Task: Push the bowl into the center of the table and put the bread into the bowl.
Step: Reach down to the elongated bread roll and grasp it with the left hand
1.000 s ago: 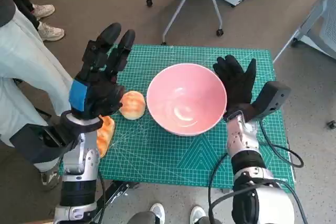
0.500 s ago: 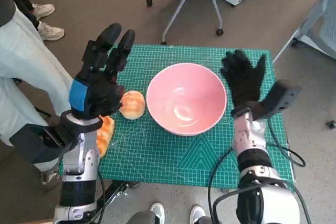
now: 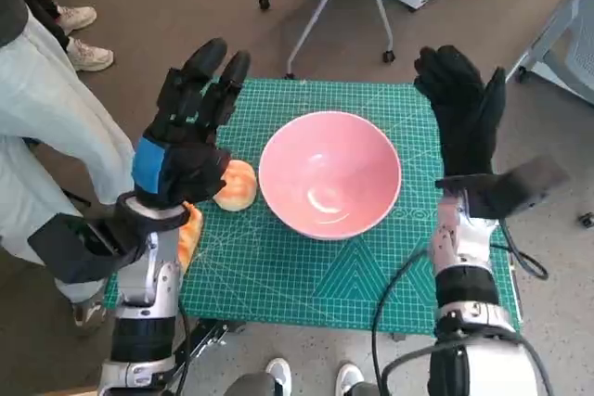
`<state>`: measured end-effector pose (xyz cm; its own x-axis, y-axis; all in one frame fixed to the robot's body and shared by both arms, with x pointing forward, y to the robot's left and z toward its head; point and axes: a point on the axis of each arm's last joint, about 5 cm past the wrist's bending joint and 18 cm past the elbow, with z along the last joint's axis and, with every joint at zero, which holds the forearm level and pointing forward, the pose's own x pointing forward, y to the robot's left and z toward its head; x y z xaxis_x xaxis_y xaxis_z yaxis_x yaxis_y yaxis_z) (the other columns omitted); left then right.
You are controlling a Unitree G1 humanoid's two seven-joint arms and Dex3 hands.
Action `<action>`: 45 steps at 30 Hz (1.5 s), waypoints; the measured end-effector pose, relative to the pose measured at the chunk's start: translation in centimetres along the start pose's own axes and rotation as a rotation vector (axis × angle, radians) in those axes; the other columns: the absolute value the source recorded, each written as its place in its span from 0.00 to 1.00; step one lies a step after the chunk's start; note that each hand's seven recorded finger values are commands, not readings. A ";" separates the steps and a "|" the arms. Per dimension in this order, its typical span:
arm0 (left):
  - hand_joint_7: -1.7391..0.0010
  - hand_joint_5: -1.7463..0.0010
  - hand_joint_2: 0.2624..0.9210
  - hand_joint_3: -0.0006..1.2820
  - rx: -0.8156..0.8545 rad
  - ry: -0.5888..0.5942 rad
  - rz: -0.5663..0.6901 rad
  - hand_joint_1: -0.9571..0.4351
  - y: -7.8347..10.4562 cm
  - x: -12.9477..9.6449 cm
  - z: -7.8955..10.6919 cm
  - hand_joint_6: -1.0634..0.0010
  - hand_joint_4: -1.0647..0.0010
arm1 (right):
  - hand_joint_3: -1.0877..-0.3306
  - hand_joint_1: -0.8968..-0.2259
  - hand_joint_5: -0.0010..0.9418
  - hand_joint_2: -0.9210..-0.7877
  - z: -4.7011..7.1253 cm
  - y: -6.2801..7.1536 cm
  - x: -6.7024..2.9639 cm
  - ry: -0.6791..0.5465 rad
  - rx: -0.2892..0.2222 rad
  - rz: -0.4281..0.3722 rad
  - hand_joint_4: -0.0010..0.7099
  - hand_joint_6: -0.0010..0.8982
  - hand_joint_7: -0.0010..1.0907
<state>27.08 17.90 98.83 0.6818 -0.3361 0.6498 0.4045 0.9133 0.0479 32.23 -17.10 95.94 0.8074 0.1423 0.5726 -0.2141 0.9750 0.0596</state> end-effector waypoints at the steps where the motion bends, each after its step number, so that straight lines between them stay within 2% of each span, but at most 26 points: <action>1: 0.74 1.00 1.00 0.35 0.001 -0.003 -0.005 0.25 -0.1 0.2 0.0 1.00 0.85 | 0.44 0.32 0.01 0.00 0.2 0.0 -0.18 -0.016 -0.012 0.016 0.26 0.28 0.17; 10: 0.74 1.00 1.00 0.34 -0.003 -0.034 -0.061 0.26 -0.4 1.7 0.5 1.00 0.85 | 0.44 0.30 0.02 0.00 2.1 0.2 -1.08 -0.128 -0.087 0.127 0.29 0.30 0.20; 21: 0.73 1.00 1.00 0.32 -0.009 -0.061 -0.161 0.27 -1.1 3.3 0.9 1.00 0.86 | 0.44 0.29 0.02 0.00 3.8 1.0 -1.03 -0.170 -0.099 0.196 0.30 0.29 0.22; 26: 0.73 1.00 1.00 0.31 -0.007 -0.075 -0.188 0.27 -1.3 3.7 1.1 1.00 0.85 | 0.44 0.28 0.01 0.00 4.2 1.3 -0.93 -0.178 -0.098 0.205 0.30 0.19 0.35; 29: 0.73 1.00 1.00 0.31 0.000 -0.082 -0.197 0.27 -1.3 3.7 1.2 1.00 0.85 | 0.44 0.28 0.00 0.00 4.3 1.5 -0.89 -0.179 -0.097 0.208 0.30 0.16 0.40; 45: 0.71 1.00 1.00 0.30 0.074 -0.093 -0.228 0.23 -0.7 3.8 2.0 1.00 0.85 | 0.43 0.28 0.00 0.00 4.5 1.8 -0.77 -0.172 -0.087 0.208 0.30 0.12 0.44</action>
<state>28.17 16.40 102.82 0.5176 -0.5156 0.6828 0.4934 0.8319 0.2541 28.76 -16.21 99.26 0.6444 0.3168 0.6960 -0.3110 0.9401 -0.1400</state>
